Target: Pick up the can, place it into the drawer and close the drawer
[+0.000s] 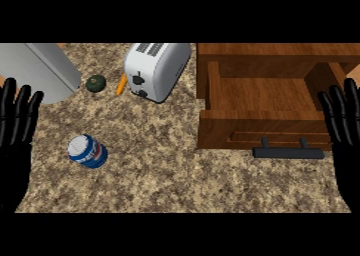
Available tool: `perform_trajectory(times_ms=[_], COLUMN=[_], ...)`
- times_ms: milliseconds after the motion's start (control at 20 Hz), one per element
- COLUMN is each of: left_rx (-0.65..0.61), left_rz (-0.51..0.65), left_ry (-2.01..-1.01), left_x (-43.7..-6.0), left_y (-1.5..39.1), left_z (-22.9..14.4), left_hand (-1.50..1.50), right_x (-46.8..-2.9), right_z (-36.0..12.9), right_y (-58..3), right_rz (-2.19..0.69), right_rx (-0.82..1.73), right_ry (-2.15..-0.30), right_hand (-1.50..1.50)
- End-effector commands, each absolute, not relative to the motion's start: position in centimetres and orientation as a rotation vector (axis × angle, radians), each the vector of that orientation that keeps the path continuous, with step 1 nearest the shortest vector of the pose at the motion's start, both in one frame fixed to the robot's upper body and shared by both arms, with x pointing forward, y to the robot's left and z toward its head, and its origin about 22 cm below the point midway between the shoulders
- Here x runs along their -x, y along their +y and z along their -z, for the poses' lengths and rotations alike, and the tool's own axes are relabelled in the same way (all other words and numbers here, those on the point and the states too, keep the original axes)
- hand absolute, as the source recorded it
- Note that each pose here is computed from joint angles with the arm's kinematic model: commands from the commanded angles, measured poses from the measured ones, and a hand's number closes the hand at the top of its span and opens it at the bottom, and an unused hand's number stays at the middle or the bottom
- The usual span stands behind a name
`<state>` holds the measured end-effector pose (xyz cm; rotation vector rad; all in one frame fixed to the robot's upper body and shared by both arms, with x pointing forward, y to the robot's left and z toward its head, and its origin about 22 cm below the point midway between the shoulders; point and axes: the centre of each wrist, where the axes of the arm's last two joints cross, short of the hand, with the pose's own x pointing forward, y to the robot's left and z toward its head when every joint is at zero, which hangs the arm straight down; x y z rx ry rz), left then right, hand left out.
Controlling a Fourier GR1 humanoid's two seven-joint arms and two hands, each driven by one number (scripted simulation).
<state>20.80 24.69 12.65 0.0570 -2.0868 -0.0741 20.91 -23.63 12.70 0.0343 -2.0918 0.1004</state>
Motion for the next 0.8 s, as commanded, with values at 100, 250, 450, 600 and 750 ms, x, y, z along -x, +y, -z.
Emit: perform_trajectory(times_ms=[100, 250, 450, 600, 750], left_rx=[-0.065, -0.051, -0.229, -0.201, -0.205], left_rz=[0.099, 0.108, 0.015, 0.017, 0.011], left_ry=[-2.135, -2.16, -1.713, -1.695, -1.694], left_x=[-20.9, -20.1, -20.3, -20.5, -18.6], left_y=[24.7, 23.2, 25.9, 24.1, 24.3], left_z=[-14.4, -13.5, -10.5, -11.4, -12.5], left_hand=[-1.5, -1.5, -1.5, -1.5, -1.5], right_x=[-21.2, -21.1, -19.7, -19.7, -18.3], right_z=[-12.1, -11.8, -9.7, -11.1, -10.0], right_y=[-23.8, -24.1, -26.1, -25.3, -26.5], right_rz=[-0.107, -0.104, -0.017, -0.008, 0.005], right_rx=[0.014, 0.106, 0.14, 0.152, 0.171], right_ry=[-2.147, -2.159, -1.789, -1.792, -1.786], right_hand=[-1.5, -1.5, -1.5, -1.5, -1.5])
